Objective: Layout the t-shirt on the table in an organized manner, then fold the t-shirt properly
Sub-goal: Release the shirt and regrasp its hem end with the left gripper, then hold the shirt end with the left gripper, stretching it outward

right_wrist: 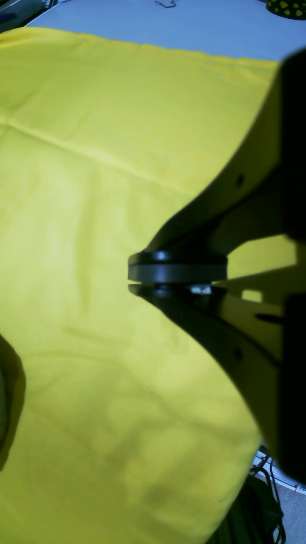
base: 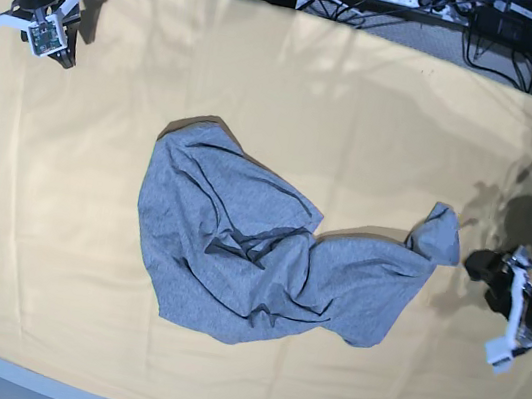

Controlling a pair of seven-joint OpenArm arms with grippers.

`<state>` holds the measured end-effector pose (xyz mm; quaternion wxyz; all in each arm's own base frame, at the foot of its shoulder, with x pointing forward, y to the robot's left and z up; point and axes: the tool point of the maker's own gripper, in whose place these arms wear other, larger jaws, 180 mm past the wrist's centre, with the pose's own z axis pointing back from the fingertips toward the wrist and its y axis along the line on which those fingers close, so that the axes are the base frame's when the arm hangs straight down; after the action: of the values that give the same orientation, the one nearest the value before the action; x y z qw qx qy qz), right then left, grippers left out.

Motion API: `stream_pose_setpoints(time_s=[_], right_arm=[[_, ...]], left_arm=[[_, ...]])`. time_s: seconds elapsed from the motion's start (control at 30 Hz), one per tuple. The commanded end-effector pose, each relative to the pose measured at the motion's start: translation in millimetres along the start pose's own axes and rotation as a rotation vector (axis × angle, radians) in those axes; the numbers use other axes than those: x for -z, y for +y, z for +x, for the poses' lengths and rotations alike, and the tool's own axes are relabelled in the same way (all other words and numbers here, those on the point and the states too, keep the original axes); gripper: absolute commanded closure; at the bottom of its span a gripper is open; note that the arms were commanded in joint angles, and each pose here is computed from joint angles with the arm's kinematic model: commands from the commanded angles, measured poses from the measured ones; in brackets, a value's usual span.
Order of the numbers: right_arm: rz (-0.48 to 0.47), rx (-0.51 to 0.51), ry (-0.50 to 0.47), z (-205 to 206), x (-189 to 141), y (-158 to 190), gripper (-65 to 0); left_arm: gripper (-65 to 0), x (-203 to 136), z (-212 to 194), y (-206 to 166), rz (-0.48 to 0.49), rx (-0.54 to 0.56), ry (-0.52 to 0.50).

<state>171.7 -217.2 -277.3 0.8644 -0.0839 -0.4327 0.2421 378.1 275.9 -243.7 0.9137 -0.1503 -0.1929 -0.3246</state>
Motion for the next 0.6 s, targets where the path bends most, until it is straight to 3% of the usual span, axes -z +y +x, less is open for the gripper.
stream_pose_setpoints(time_s=[0.0, 0.1, 0.2, 0.57], right_arm=[[-0.007, -0.011, -0.033, 8.8, -2.8, -2.6, 0.0], [0.005, -0.018, -0.034, 8.9, -2.8, -0.4, 0.0], [0.008, -0.009, -0.038, 9.6, -2.8, 0.1, 0.0], [-0.014, 0.002, -0.060, 16.9, 0.4, -6.0, 0.0]], left_arm=[[-49.2, -25.7, 9.9, 6.6, 0.020, -0.019, -0.065], [-49.2, -47.7, 4.4, 4.8, -0.020, -0.075, -0.128], [-49.2, -52.4, -16.7, 8.4, -0.012, -0.094, -0.098], [-49.2, -6.3, -92.1, -13.8, -0.114, -0.173, 0.053]])
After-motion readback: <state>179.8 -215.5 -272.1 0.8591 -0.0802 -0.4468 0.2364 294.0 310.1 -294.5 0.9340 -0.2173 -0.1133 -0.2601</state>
